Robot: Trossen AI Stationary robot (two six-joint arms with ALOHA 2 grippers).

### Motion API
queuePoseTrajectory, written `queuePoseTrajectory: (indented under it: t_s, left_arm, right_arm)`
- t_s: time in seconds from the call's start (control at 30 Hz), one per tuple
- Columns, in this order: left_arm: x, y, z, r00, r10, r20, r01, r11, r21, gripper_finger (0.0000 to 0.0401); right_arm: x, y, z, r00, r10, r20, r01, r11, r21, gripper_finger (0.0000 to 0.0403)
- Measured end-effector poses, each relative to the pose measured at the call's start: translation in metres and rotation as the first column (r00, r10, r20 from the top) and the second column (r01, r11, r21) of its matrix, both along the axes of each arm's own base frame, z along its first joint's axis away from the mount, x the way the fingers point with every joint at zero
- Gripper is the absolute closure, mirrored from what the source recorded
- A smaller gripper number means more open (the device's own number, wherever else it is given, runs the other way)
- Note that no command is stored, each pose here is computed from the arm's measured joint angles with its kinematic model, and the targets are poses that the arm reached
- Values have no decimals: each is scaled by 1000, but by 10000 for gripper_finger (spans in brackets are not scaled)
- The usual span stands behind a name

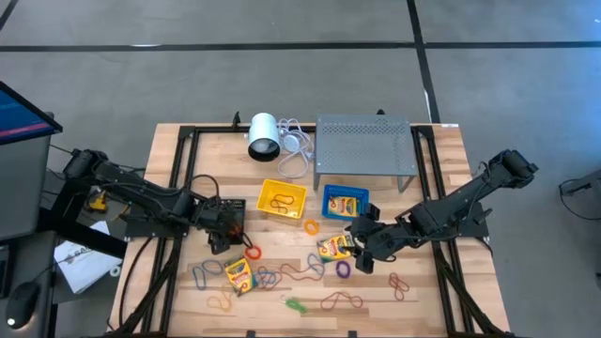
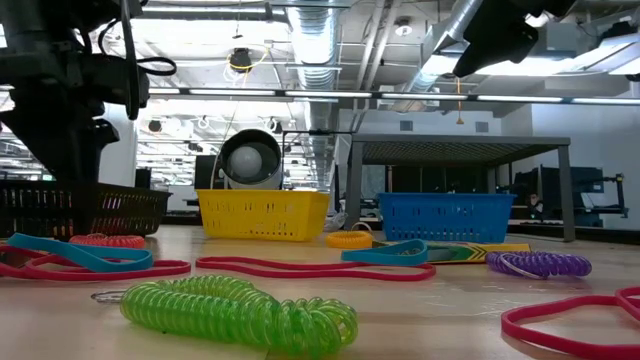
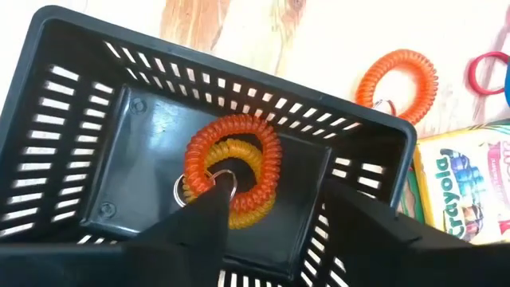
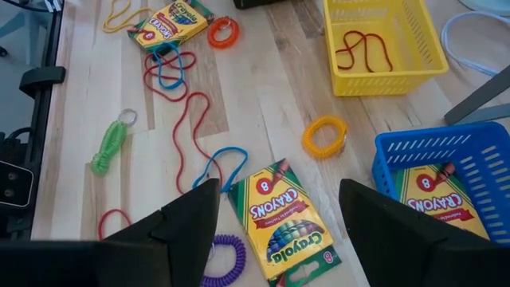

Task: Pick & Place Office Desk Supplies
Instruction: Put the orange spring keychain into the black bin

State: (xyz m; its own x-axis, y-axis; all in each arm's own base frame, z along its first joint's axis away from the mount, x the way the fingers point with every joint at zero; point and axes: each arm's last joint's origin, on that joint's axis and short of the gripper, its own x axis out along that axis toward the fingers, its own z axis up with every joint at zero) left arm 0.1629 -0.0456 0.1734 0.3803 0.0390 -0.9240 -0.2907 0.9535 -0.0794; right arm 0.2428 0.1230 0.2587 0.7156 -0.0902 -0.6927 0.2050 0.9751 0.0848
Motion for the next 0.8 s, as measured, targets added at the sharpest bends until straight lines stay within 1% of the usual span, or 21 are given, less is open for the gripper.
queuePoseTrajectory:
  t_s: [0.1, 0.17, 0.27, 0.37, 0.5, 0.63, 0.73, 0.8]
  left_arm:
    - [0, 0, 0, 1000, 2, 0, -2, 1000, 0, 174]
    - [0, 1, 0, 1000, 25, 1, -25, 1000, -7, 167]
    - [2, 5, 0, 999, 49, 0, -49, 999, -13, 169]
    - [2, 9, 1, 999, 55, 0, -55, 998, -12, 180]
    - [6, 12, 9, 999, 20, 28, -20, 1000, -10, 194]
    - [13, 13, 32, 992, -53, 115, 52, 999, 9, 204]
    - [18, 11, 53, 975, -101, 198, 98, 995, 21, 207]
    - [21, 8, 60, 961, -149, 232, 149, 989, 15, 207]
  right_arm:
    - [0, 0, 0, 1000, 0, 0, 0, 1000, 0, 149]
    - [0, 0, 0, 1000, 0, 0, 0, 1000, 0, 149]
    - [0, 0, 0, 1000, 0, 0, 0, 1000, 0, 149]
    - [0, 0, 0, 1000, 0, 0, 0, 1000, 0, 149]
    - [0, 0, 0, 1000, 0, 0, 0, 1000, 0, 149]
    - [0, 0, 0, 1000, 0, 2, 0, 1000, 2, 149]
    - [0, 0, 0, 1000, 0, 2, 0, 1000, 2, 149]
    - [0, 0, 0, 1000, -1, 2, 1, 1000, 2, 149]
